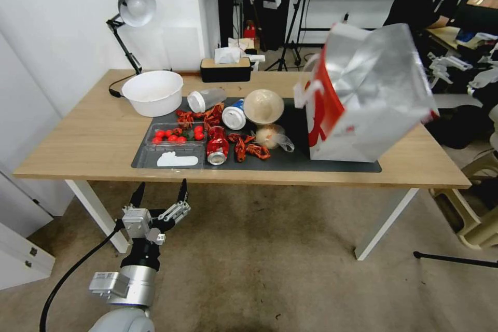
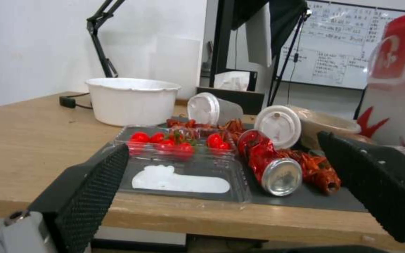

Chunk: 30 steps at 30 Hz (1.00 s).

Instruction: Pick up the food delivery bag from the floor and place it on the table.

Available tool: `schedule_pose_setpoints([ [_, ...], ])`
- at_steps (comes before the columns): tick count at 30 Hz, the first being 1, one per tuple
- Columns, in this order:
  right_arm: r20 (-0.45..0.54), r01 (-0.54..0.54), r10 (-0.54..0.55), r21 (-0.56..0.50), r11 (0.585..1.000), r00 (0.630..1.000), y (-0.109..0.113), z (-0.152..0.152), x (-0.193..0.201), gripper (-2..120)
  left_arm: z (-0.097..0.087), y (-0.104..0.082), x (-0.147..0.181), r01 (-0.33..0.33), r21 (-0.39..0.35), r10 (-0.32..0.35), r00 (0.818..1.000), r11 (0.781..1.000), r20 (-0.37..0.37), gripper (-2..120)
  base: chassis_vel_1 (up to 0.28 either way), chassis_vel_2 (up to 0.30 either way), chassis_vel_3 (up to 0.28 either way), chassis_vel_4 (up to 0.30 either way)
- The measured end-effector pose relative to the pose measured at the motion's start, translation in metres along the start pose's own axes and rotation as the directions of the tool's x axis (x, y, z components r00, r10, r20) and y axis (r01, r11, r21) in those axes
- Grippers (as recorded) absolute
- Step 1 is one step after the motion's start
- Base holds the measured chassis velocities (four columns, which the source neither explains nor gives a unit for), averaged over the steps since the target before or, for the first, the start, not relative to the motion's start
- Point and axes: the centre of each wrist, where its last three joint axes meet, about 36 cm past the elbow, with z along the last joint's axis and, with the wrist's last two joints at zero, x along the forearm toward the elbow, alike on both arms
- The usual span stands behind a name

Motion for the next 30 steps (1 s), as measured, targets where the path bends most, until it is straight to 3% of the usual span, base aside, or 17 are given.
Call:
schedule_pose_setpoints([
  [9,0.116,0.286,-0.278,-0.050,0.957,0.953,0.023,0.036,0.023,100,-0.003,0.002,0.001,0.006,-0.006,-0.006,1.000,1.000,0.005,100,0.000,0.000,0.000,0.000],
  [13,0.120,0.390,-0.382,-0.050,0.919,0.916,0.031,0.053,0.036,100,-0.004,0.004,0.002,0.009,-0.008,-0.009,1.000,1.000,0.006,100,0.000,0.000,0.000,0.000],
  [19,0.076,0.446,-0.444,-0.002,0.895,0.893,0.036,0.075,0.057,100,-0.004,0.004,0.002,0.013,-0.008,-0.013,1.000,1.000,0.006,100,0.000,0.000,0.000,0.000],
  [24,0.007,0.414,-0.415,0.054,0.908,0.910,0.045,0.093,0.077,100,-0.004,0.004,0.002,0.015,-0.007,-0.015,1.000,1.000,0.008,100,0.000,0.000,0.000,0.000],
  [26,-0.058,0.324,-0.319,0.106,0.940,0.946,0.061,0.113,0.103,100,-0.003,0.004,0.002,0.017,-0.006,-0.017,1.000,1.000,0.007,100,0.000,0.000,0.000,0.000],
  [30,-0.103,0.202,-0.189,0.135,0.970,0.977,0.080,0.128,0.126,100,-0.002,0.004,0.002,0.020,-0.006,-0.020,1.000,1.000,0.004,100,0.000,0.000,0.000,0.000],
])
